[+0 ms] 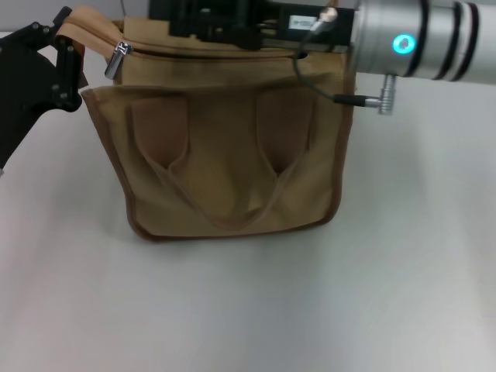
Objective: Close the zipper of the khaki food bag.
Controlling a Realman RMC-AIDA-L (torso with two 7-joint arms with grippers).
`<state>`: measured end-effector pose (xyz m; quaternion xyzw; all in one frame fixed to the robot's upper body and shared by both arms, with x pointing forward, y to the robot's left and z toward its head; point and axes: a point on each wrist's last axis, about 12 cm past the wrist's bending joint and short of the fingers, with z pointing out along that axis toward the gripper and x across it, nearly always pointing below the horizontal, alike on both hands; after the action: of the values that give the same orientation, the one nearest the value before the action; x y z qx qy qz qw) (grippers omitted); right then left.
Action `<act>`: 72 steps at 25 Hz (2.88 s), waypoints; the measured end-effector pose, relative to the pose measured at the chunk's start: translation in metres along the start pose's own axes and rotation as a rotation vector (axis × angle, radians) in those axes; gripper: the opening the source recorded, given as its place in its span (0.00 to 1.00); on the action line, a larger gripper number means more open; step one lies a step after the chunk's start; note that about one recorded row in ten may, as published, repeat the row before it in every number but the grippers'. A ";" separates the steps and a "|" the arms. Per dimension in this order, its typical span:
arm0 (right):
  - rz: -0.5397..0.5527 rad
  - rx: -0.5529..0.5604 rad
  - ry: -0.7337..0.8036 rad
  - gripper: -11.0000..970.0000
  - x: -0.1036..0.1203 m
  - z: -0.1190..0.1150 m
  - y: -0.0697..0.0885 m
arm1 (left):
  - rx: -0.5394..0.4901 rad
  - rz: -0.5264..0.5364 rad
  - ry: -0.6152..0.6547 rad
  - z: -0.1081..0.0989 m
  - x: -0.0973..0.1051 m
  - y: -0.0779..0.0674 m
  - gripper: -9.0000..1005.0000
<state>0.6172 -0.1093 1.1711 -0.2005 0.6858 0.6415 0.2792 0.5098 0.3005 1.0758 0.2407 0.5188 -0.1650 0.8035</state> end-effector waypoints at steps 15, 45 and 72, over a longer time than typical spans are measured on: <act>0.044 0.102 0.122 0.68 -0.004 0.026 -0.001 | 0.003 0.003 -0.003 0.007 0.000 0.001 0.03; 0.051 0.177 0.149 0.41 -0.010 0.044 -0.003 | 0.054 -0.038 -0.081 0.014 -0.005 -0.012 0.04; -0.040 0.193 0.153 0.16 -0.009 0.044 -0.005 | 0.040 -0.028 -0.072 0.018 -0.001 -0.016 0.04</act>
<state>0.6332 -0.0666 1.1724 -0.2348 0.7596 0.5495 0.2566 0.5147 0.2770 1.0800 0.2433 0.4895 -0.1953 0.8143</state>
